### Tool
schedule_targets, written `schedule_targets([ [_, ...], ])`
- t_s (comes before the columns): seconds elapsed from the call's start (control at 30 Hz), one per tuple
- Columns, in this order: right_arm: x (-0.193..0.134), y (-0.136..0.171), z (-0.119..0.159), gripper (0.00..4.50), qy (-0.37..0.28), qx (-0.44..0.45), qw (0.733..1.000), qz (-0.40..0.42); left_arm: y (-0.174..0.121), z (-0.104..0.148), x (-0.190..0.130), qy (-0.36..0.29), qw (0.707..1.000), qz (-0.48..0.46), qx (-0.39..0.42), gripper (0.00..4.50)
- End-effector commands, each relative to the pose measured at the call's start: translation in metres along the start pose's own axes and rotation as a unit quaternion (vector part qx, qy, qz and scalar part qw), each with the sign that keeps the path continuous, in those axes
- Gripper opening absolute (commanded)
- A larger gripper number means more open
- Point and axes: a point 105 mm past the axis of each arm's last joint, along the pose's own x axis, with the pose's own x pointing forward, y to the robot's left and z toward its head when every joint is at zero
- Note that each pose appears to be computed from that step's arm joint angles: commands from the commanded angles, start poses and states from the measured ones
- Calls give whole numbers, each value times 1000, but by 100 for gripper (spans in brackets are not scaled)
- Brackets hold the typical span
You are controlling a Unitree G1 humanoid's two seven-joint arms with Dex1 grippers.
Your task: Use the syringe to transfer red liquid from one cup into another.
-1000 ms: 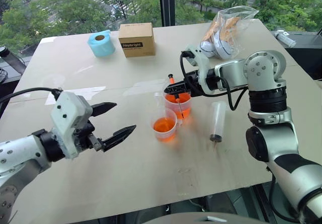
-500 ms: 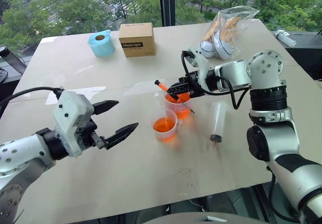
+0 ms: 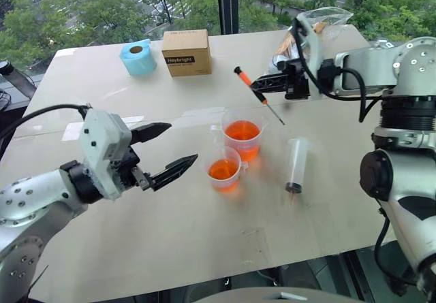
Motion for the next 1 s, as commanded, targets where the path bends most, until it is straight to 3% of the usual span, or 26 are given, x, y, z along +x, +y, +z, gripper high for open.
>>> schedule_targets([
  [0.03, -28, -28, 15, 3, -46, 26, 997, -61, -8, 17, 17, -37, 999, -24, 10, 450],
  [0.2, -72, -103, 2, 3, -80, 93, 972, -203, -17, 31, 55, -71, 994, -75, 19, 450],
  [0.47, -98, -151, -24, 3, -83, 84, 948, -295, -19, 31, 71, -73, 991, -107, 28, 450],
  [0.5, -102, -156, -26, 76, -83, 72, 945, -309, -18, 32, 71, -74, 991, -106, 27, 450],
  [0.53, -105, -159, -28, 98, -82, 57, 944, -316, -18, 32, 71, -75, 991, -107, 27, 450],
  [0.63, -109, -159, -31, 254, -77, 28, 944, -320, -18, 31, 70, -73, 991, -106, 29, 450],
  [0.67, -109, -157, -34, 314, -65, 15, 946, -318, -18, 30, 68, -70, 992, -104, 29, 450],
  [0.77, -103, -131, -43, 435, -14, -10, 961, -274, -16, 24, 61, -55, 993, -102, 25, 450],
  [1.0, -92, -82, -80, 435, 111, -26, 981, -158, -17, 16, 51, -22, 992, -122, 27, 450],
])
